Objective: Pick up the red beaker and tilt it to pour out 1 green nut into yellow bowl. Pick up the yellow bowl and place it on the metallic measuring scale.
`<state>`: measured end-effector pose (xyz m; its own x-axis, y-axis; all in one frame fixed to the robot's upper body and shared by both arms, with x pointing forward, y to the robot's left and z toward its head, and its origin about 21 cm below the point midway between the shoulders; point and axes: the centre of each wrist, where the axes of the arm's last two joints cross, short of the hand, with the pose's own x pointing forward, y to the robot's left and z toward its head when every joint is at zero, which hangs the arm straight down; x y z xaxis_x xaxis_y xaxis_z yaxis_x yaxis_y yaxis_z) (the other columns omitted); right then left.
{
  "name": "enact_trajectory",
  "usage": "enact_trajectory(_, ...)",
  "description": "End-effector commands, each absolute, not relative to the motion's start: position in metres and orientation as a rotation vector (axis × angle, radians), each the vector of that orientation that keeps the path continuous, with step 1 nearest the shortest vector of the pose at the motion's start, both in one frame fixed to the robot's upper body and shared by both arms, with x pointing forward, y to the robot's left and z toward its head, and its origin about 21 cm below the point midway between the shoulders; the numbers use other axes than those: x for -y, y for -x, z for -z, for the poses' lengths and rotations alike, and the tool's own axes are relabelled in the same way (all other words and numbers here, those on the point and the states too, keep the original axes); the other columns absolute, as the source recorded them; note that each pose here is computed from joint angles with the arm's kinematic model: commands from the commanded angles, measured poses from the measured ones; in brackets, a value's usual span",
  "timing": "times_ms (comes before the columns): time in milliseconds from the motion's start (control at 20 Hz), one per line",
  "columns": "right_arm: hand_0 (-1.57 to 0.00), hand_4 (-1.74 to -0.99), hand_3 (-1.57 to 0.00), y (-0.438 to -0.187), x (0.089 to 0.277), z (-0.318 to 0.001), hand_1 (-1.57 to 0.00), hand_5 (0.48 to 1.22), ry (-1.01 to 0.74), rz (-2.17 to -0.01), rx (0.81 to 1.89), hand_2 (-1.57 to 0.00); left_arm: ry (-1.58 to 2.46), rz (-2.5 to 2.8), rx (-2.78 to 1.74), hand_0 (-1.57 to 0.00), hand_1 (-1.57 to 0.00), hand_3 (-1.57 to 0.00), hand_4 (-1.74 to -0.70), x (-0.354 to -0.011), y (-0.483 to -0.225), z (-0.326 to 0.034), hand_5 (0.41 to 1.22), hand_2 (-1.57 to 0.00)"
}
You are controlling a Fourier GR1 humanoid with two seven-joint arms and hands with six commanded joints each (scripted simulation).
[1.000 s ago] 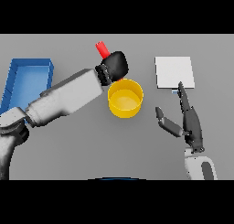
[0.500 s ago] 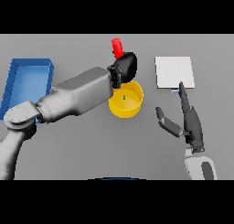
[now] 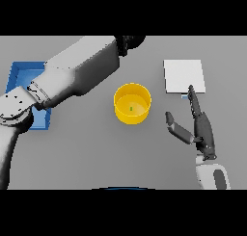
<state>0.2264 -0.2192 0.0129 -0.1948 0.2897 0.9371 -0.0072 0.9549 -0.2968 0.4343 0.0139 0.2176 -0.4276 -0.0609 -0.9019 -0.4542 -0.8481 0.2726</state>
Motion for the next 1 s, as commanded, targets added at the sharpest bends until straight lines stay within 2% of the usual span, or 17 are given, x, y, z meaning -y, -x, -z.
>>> enact_trajectory(0, 0.00, -1.160, 0.00, -0.226, 0.217, -0.015, 0.00, 0.660, 0.210, -0.271, 1.768, 0.00, 1.573, -2.342, -0.754, -1.57, -1.57, -1.18, -1.73, -0.021, -0.440, -0.236, 1.221, -1.57)
enact_trajectory(100, 0.00, -1.161, 0.00, -0.225, 0.214, -0.012, 0.00, 0.661, 0.206, -0.272, 1.755, 0.00, 1.760, -2.348, -0.870, -1.57, -1.57, -1.32, -1.73, -0.037, -0.453, -0.277, 1.221, -1.57)
enact_trajectory(250, 0.00, -1.152, 0.00, -0.229, 0.213, -0.013, 0.00, 0.652, 0.202, -0.270, 1.748, 0.00, 1.966, -2.419, -1.306, -1.57, -1.57, -1.44, -1.73, -0.072, -0.468, -0.320, 1.221, -1.57)
enact_trajectory(300, 0.00, -1.146, 0.00, -0.228, 0.211, -0.013, 0.00, 0.641, 0.220, -0.283, 1.750, 0.00, 2.041, -2.454, -1.497, -1.57, -1.57, -1.47, -1.73, -0.090, -0.474, -0.329, 1.221, -1.57)
enact_trajectory(400, 0.00, -1.144, 0.00, -0.228, 0.212, -0.010, 0.00, 0.633, 0.253, -0.308, 1.743, 0.00, 2.149, -2.432, -1.908, -1.57, -1.57, -1.42, -1.74, -0.129, -0.481, -0.340, 1.221, -1.57)
enact_trajectory(500, 0.00, -1.129, 0.00, -0.234, 0.209, -0.013, 0.00, 0.625, 0.209, -0.276, 1.757, 0.00, 2.286, -2.338, -2.237, -1.57, -1.57, -1.39, -1.74, -0.173, -0.488, -0.338, 1.221, -1.57)
enact_trajectory(700, 0.00, -1.081, 0.00, -0.236, 0.215, -0.012, 0.00, 0.631, 0.143, -0.253, 1.763, 0.00, 2.444, -2.028, -2.870, -1.57, -1.57, -1.50, -1.74, -0.255, -0.490, -0.311, 1.221, -1.57)
enact_trajectory(800, 0.00, -1.106, 0.00, -0.235, 0.215, -0.014, 0.00, 0.642, 0.120, -0.256, 1.772, 0.00, 2.573, -1.842, -3.070, -1.57, -1.57, -1.52, -1.74, -0.289, -0.487, -0.282, 1.221, -1.57)
enact_trajectory(950, 0.00, -1.148, 0.00, -0.234, 0.217, -0.012, 0.00, 0.663, 0.097, -0.273, 1.773, 0.00, 2.897, -1.461, -3.262, -1.57, -1.57, -1.55, -1.74, -0.321, -0.481, -0.251, 1.221, -1.57)
